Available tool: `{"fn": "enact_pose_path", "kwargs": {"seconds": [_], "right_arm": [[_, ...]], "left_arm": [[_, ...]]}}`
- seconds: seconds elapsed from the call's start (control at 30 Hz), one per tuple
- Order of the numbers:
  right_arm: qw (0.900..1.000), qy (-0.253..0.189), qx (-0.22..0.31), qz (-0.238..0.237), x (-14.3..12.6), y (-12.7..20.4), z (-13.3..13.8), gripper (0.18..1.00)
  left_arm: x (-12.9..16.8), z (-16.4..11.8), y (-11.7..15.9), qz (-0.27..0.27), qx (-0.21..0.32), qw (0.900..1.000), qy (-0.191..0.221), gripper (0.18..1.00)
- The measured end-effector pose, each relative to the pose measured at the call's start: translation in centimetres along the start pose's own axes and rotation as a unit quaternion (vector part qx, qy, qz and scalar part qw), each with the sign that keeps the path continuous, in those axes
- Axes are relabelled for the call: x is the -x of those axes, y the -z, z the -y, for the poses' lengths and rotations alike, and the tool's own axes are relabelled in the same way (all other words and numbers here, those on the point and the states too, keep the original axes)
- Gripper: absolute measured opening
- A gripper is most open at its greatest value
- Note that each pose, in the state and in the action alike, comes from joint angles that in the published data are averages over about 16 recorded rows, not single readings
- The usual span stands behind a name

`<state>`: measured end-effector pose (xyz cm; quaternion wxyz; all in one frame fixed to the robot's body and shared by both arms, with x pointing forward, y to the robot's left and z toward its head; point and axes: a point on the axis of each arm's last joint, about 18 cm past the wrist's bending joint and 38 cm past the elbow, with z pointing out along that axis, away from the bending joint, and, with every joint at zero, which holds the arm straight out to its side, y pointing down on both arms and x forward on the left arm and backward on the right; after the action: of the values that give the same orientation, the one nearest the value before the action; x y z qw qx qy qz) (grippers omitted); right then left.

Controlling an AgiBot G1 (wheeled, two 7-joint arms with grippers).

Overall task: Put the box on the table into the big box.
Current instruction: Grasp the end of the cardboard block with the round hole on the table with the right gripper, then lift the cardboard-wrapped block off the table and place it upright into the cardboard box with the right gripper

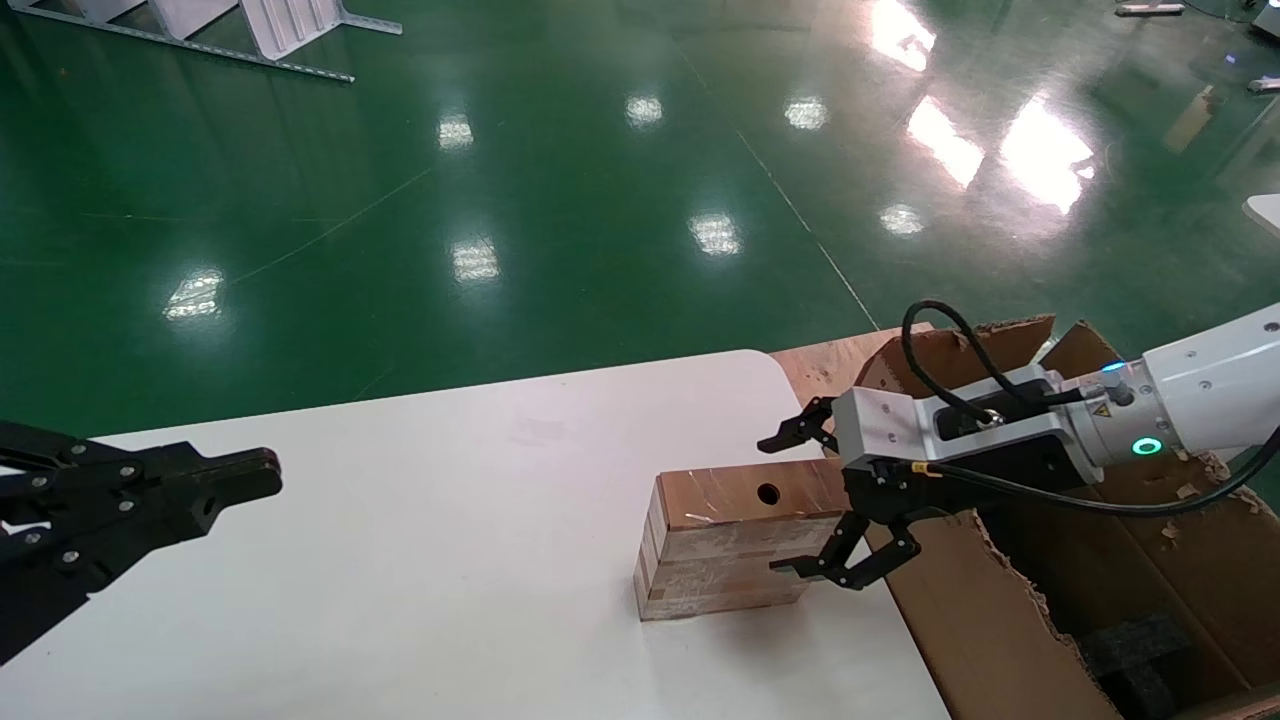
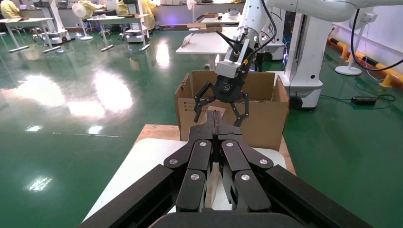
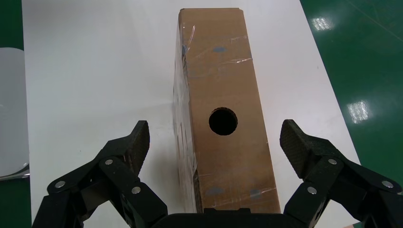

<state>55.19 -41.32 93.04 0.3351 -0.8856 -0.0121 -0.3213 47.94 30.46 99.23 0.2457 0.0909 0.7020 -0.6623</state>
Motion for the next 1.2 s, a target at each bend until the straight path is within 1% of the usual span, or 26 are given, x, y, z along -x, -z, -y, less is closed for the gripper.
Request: {"fn": "enact_pose_path", "kwargs": {"seconds": [0.3,0.47,0.53,0.67,0.87,1.0,1.07,1.2], "right_arm": [[1.000,0.000,0.001,0.001,0.06,-0.01,-0.03,0.970],[1.000,0.000,0.001,0.001,0.08,-0.01,-0.04,0.919],[1.000,0.000,0.001,0.001,0.09,-0.01,-0.04,0.901],[1.000,0.000,0.001,0.001,0.10,-0.01,-0.05,0.831],[1.000,0.000,0.001,0.002,0.12,0.00,-0.06,0.707],[1.000,0.000,0.001,0.002,0.13,0.00,-0.03,0.622],[1.000,0.000,-0.002,0.001,0.14,0.06,0.06,0.577],[1.000,-0.002,-0.013,-0.004,0.04,0.59,0.59,0.521]], "left_arm": [[0.00,0.00,0.00,0.000,0.000,1.0000,0.000,0.216],[0.00,0.00,0.00,0.000,0.000,1.0000,0.000,0.250],[0.00,0.00,0.00,0.000,0.000,1.0000,0.000,0.276],[0.00,0.00,0.00,0.000,0.000,1.0000,0.000,0.323],[0.00,0.00,0.00,0.000,0.000,1.0000,0.000,0.433],[0.00,0.00,0.00,0.000,0.000,1.0000,0.000,0.534],[0.00,0.00,0.00,0.000,0.000,1.0000,0.000,0.571],[0.00,0.00,0.00,0.000,0.000,1.0000,0.000,0.679]]}}
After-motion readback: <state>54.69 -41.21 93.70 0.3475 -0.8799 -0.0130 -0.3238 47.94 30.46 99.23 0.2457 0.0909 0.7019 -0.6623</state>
